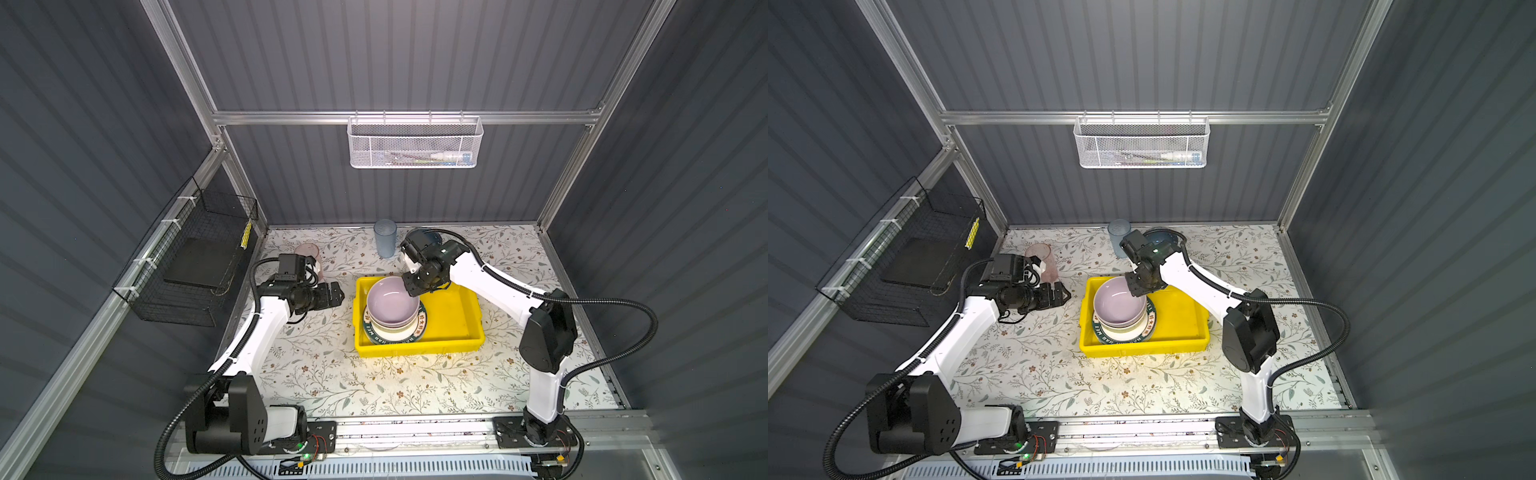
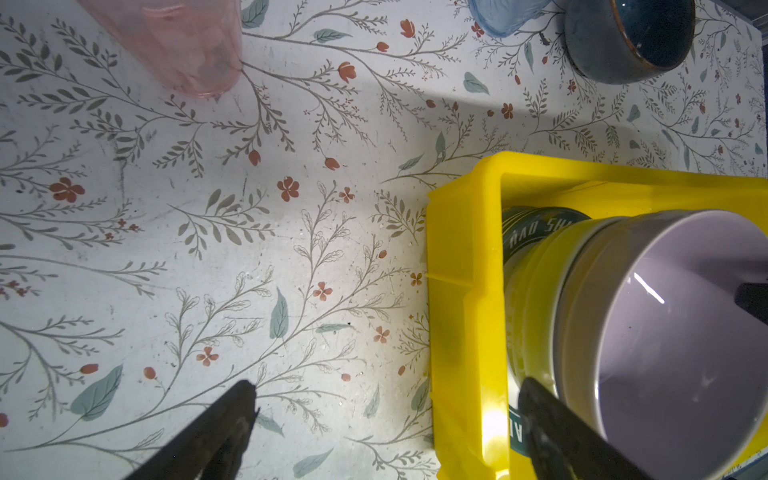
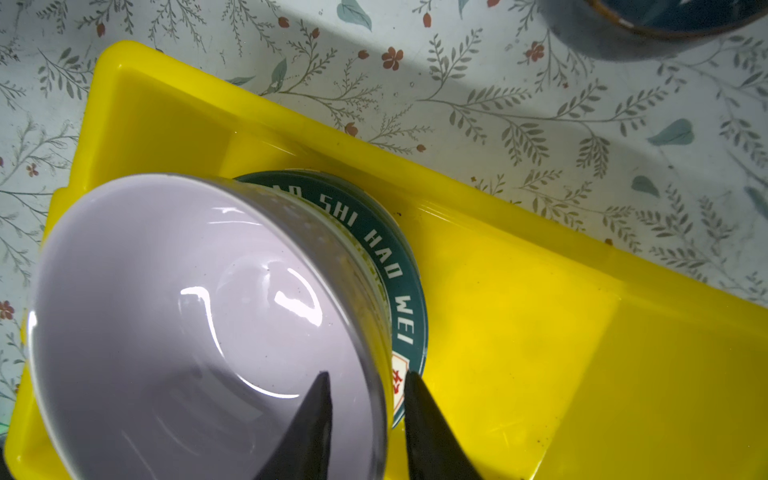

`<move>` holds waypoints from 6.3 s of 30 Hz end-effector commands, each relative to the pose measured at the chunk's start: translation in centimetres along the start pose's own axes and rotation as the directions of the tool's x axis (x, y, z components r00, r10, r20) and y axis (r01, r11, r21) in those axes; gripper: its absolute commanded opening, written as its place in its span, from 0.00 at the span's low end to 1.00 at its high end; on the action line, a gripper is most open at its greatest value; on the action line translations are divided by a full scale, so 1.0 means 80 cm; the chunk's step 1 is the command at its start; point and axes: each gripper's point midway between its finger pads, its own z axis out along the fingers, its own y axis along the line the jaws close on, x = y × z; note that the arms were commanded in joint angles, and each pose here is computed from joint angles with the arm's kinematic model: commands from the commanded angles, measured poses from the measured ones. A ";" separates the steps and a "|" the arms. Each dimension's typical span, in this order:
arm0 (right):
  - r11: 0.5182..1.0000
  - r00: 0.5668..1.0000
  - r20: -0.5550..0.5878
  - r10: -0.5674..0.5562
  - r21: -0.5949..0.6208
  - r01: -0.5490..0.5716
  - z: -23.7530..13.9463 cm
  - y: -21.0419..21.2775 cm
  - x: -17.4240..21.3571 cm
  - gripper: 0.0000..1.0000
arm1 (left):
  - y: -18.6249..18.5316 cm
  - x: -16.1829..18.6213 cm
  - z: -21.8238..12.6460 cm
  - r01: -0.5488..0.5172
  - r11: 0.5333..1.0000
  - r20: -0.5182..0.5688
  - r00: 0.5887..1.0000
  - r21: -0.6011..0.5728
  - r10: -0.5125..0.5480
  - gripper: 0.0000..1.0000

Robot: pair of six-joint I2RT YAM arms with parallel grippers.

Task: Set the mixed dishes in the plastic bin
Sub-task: 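Lower the lilac bowl into the green bowl with the right gripper, then open the right gripper and move it toward the dark blue bowl, then grasp the dark blue bowl's rim with the right gripper and lift it, then carry the dark blue bowl over the bin and lower it into the lilac bowl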

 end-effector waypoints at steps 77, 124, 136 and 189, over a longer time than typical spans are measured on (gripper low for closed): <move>0.878 0.836 0.271 0.477 -0.169 -0.447 0.147 -0.272 -0.175 0.59 | 0.012 0.014 0.015 0.015 1.000 -0.056 0.998 -0.019 -0.016 1.00; 0.749 0.673 0.347 0.653 -0.423 -0.510 0.019 -0.333 -0.121 0.00 | 0.024 0.010 0.005 0.012 0.997 -0.014 1.000 -0.082 -0.014 0.99; 0.851 0.797 0.326 0.508 -0.332 -0.406 -0.081 -0.290 -0.075 0.00 | 0.023 0.009 0.005 0.011 0.997 -0.008 1.000 -0.077 -0.011 1.00; 0.980 0.996 0.039 -0.085 -0.179 0.091 -0.029 0.025 -0.030 0.00 | -0.011 -0.019 -0.047 -0.154 0.988 0.188 0.970 -0.009 0.153 0.99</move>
